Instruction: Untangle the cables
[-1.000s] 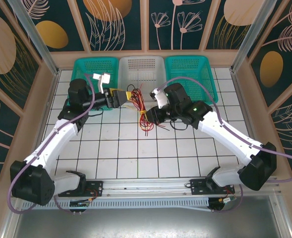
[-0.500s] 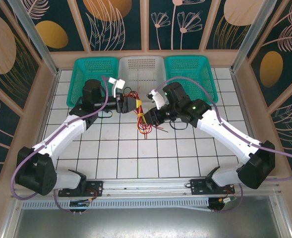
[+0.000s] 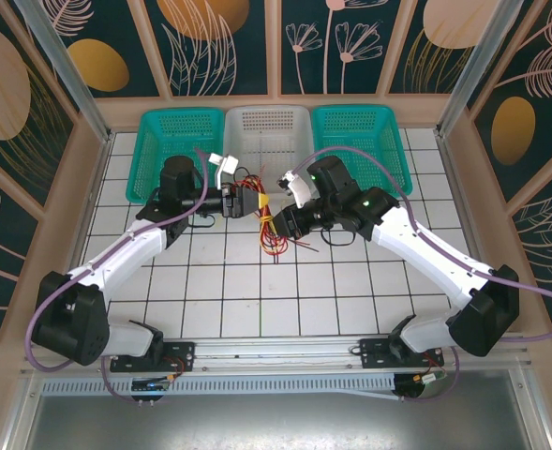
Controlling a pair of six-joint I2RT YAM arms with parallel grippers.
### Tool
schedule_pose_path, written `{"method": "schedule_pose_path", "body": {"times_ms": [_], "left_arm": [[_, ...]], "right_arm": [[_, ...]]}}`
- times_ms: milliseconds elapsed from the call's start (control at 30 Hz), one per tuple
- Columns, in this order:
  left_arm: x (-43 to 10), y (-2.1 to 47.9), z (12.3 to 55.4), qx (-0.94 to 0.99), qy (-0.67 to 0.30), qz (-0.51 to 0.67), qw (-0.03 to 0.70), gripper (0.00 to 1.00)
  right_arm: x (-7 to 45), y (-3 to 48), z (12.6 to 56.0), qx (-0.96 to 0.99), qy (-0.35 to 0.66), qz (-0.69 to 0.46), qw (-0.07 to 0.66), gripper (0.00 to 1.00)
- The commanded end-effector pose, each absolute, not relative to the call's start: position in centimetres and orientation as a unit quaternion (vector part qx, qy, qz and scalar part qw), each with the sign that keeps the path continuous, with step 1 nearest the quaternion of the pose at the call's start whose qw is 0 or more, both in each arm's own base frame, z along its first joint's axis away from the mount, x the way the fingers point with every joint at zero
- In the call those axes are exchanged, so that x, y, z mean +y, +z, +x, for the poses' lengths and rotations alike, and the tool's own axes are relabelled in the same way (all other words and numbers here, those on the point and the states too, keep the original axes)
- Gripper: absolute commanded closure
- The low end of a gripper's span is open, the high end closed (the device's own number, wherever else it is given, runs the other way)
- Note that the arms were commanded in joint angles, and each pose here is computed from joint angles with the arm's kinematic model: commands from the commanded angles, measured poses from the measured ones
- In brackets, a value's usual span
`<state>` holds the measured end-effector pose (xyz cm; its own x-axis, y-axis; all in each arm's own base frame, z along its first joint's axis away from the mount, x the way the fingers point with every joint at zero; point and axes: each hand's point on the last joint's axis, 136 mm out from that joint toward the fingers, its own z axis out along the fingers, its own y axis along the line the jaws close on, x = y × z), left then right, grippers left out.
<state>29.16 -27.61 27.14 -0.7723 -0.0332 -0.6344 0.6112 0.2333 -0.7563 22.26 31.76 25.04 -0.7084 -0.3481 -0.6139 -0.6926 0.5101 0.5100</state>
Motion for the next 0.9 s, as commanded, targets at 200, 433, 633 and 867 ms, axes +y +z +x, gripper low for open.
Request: {"method": "schedule_pose_path", "body": {"times_ms": [200,433,633,867], "left_arm": [[-28.4,27.5,27.7,0.716,-0.618,0.208,0.250,0.25],[-27.6,28.6,28.2,0.717,-0.610,0.177,0.287,0.05],[-25.4,32.2,30.0,0.679,-0.616,0.089,0.389,0.01],[-24.9,32.2,29.8,0.668,-0.638,0.049,0.380,0.01]], "right_arm": [[33.3,28.3,23.3,0.805,0.413,-0.323,0.277,0.84],[32.6,28.1,24.5,0.817,0.386,-0.306,0.299,0.84],[31.6,28.5,26.0,0.827,0.366,-0.269,0.332,0.83],[31.7,29.5,26.3,0.815,0.391,-0.251,0.348,0.82]]}}
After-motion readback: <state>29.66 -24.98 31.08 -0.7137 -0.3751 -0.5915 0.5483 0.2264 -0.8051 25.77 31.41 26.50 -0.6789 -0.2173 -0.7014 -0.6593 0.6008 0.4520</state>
